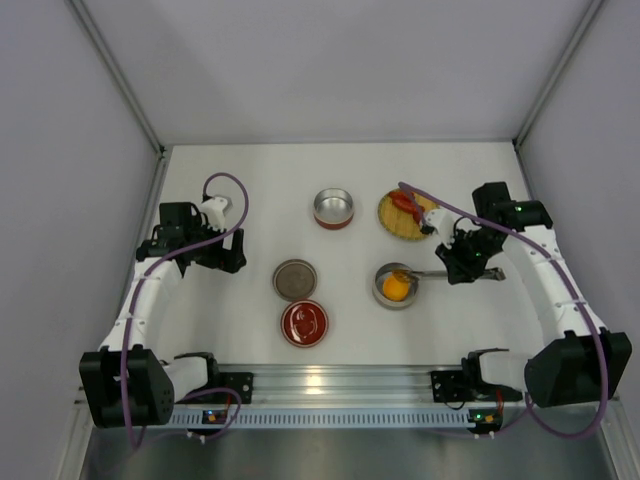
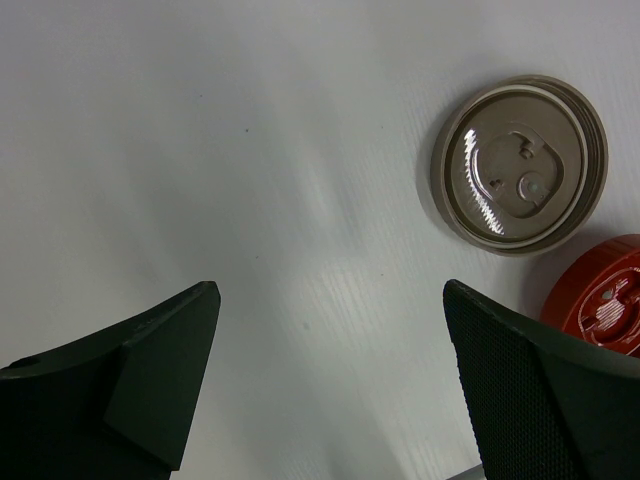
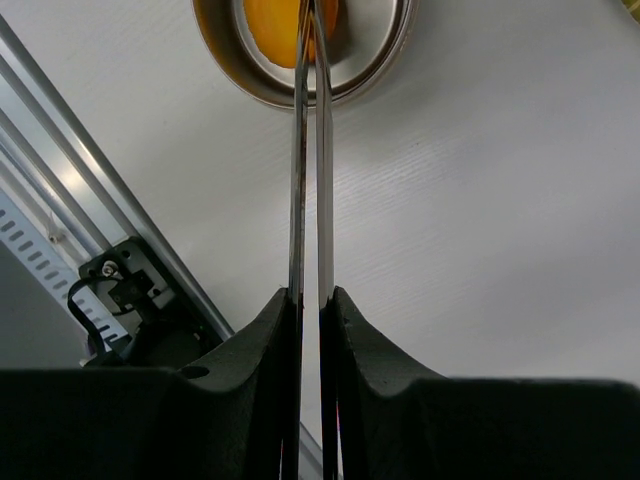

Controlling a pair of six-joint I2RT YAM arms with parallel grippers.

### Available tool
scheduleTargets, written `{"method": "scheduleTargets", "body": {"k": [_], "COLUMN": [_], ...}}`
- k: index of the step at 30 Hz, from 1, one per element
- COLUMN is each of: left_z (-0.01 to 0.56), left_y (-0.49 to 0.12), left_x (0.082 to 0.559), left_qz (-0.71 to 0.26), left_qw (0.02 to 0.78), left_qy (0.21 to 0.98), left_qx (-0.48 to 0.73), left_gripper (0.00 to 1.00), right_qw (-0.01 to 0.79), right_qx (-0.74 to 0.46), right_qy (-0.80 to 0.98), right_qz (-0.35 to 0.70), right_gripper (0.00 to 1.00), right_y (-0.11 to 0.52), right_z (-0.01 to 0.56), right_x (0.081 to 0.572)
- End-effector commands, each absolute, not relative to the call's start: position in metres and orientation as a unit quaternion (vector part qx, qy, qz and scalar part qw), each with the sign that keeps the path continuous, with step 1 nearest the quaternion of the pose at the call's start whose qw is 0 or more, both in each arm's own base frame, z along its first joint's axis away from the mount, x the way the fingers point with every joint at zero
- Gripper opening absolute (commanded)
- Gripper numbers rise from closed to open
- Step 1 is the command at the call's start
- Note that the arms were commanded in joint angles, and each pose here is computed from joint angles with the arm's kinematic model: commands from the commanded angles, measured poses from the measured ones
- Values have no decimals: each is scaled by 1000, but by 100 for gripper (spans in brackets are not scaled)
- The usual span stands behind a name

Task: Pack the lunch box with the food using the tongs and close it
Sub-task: Place the fake food in the packing box.

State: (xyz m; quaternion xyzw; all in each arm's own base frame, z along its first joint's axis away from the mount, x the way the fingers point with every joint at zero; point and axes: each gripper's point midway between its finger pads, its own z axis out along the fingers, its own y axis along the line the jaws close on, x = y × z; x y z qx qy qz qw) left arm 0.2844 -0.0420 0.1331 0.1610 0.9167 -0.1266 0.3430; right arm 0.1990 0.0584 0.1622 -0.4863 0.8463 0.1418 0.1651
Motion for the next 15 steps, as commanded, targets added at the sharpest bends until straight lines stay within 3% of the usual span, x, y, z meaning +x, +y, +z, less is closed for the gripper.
{"method": "scheduleTargets", "body": {"k": [1,9,15], "left_z": [139,137,134], "left_y": [-45,-46,-47], "left_x": [288,287,285], "left_qz": [-132,-134,-138], "left_qw": [351,349,345], "left_qy": [912,912,913], "left_qx": [168,169,169], "left_gripper": [98,98,98], "right_qw": [87,100,133], "right_qx": [-491,-486,-481], "right_qy": [846,849,844], "right_qz": [187,184,197], "right_gripper": [19,35,42], "right_y": [61,63,74], "right_z": [160,161,175], "right_x": [154,162,173]}}
